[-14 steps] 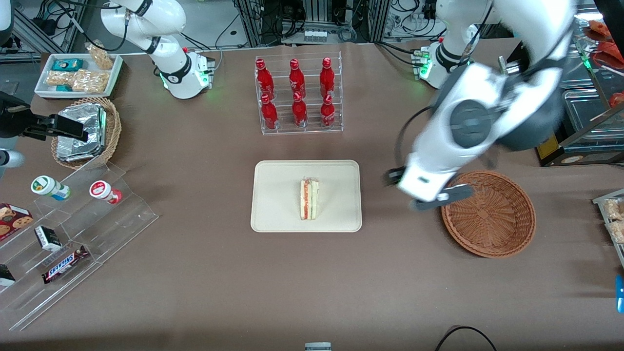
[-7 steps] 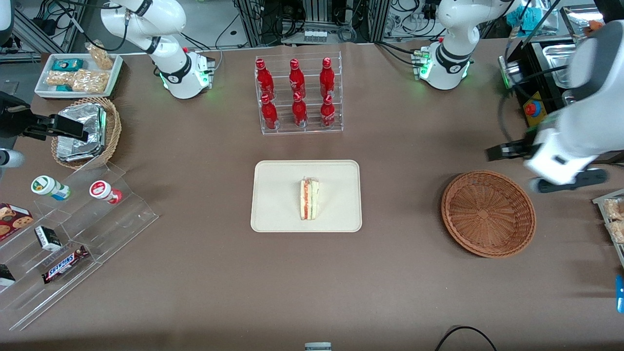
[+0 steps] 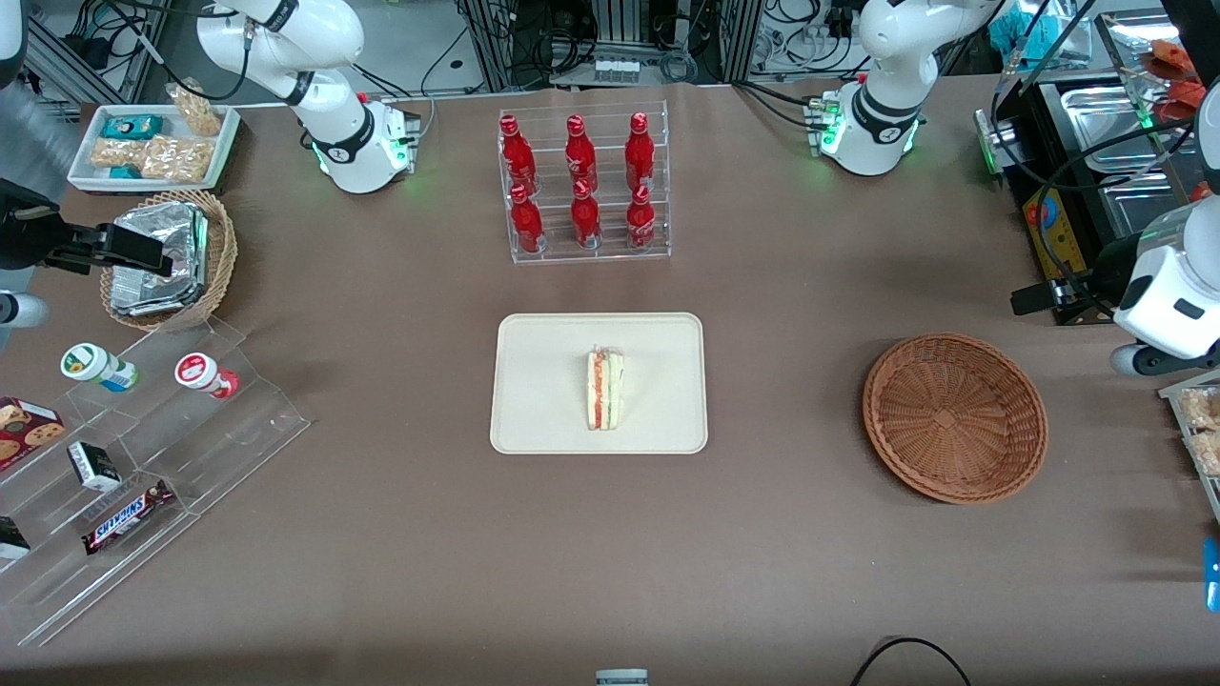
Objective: Place sandwich from basket to tray
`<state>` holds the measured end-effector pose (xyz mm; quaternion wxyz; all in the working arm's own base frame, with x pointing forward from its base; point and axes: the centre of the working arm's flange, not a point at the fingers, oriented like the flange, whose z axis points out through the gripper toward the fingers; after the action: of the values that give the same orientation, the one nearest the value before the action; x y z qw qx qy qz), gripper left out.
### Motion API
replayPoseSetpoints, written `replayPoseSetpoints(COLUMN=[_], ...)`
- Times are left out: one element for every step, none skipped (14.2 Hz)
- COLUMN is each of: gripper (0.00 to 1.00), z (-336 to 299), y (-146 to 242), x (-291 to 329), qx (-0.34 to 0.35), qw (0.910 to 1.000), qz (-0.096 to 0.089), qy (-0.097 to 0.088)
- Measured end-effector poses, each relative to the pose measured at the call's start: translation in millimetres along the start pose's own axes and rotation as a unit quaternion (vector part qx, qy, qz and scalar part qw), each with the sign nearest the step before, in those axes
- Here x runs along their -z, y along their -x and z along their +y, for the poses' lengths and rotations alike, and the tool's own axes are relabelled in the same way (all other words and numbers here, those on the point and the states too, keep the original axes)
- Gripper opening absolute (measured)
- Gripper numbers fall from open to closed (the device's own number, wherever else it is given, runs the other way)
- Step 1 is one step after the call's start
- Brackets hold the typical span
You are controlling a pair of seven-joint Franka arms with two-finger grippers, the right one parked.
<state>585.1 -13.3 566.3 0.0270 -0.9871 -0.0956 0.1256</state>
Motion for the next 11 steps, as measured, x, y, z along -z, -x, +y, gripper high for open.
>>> replayPoseSetpoints(gripper=[1.00,1.00,1.00,1.00,1.00,1.00,1.00,1.00,1.00,1.00,1.00], z=[0,0,0,0,0,-1,-3,-5,-7,-9,-10], y=[0,1,1,1,2,2,3,7,11,17,24], x=[1,2,3,5,7,9,11,15,21,25,28], qx=[0.000,0.000,0.001,0.001,0.001,0.003,0.006,0.010,0.017,0.023,0.026], qw=[1.0000,1.0000,1.0000,1.0000,1.0000,0.9999,0.9999,0.9997,0.9994,0.9992,0.9992], qz=[0.001,0.002,0.003,0.006,0.008,0.010,0.011,0.011,0.013,0.014,0.014], qy=[0.000,0.000,0.000,0.001,0.002,0.002,0.007,0.018,0.027,0.029,0.025])
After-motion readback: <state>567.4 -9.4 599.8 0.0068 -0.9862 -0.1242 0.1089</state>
